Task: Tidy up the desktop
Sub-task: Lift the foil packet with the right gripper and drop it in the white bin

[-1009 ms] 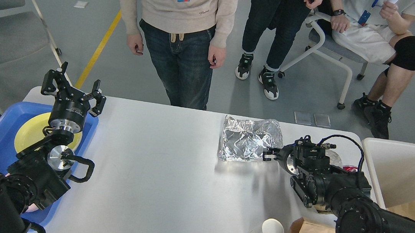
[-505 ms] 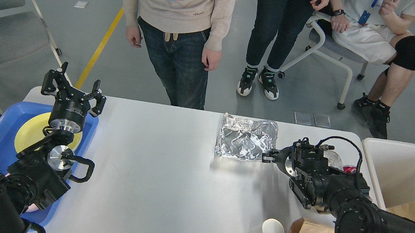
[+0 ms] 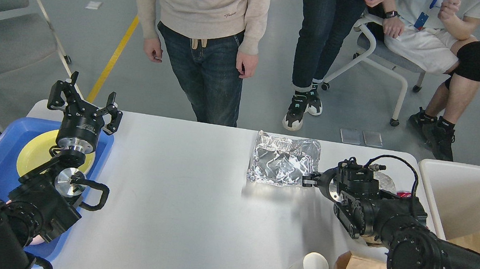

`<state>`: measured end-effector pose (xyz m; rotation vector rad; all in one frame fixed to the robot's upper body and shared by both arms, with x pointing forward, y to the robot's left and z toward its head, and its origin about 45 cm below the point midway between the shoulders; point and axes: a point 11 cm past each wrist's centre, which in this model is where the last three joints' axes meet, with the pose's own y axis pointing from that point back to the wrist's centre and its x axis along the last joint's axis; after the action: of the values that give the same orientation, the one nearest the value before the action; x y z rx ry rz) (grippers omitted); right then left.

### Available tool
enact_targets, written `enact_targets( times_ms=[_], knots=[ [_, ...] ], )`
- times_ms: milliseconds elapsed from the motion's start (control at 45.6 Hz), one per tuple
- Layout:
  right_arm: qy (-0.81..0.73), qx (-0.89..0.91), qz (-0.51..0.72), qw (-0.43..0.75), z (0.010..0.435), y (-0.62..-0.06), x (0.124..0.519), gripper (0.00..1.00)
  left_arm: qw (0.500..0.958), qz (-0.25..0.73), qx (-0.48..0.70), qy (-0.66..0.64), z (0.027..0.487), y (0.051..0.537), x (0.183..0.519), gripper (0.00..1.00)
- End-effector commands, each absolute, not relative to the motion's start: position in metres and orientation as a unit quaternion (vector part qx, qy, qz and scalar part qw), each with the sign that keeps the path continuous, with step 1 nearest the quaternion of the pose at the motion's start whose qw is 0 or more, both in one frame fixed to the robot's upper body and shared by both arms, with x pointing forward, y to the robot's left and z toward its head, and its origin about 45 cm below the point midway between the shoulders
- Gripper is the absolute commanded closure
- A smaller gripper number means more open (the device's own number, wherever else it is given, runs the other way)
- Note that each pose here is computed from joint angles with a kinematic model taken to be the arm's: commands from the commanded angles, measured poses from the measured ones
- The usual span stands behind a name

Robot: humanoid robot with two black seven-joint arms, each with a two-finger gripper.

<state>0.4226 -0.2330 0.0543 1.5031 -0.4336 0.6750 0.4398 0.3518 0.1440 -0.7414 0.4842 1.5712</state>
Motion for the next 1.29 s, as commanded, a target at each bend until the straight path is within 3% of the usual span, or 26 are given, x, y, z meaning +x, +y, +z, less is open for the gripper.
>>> enact_targets(
  times_ms=[0,307,746,943,1097,1272],
  knots=[
    [-0.185,0.672,0.296,0.653,0.067,-0.223,0.431,1.00,0.620,0.684,-0.322,0.211,0.143,0.352,0.439,0.03],
    [-0.200,0.708,0.222,0.640,0.159,-0.256,0.467,1.00,0.620,0.683,-0.322,0.210,0.144,0.352,0.440,0.03],
    [-0.279,0.711,0.191,0.617,0.395,-0.341,0.494,1.00,0.620,0.684,-0.322,0.210,0.144,0.352,0.440,0.03],
    [-0.315,0.685,0.177,0.632,0.392,-0.384,0.490,1.00,0.620,0.683,-0.322,0.210,0.144,0.352,0.440,0.03],
    [-0.355,0.655,0.126,0.656,0.345,-0.455,0.465,1.00,0.620,0.683,-0.322,0.210,0.144,0.352,0.440,0.03],
    [-0.399,0.612,0.058,0.681,0.290,-0.539,0.410,1.00,0.620,0.684,-0.322,0.211,0.143,0.352,0.439,0.03]
  ],
)
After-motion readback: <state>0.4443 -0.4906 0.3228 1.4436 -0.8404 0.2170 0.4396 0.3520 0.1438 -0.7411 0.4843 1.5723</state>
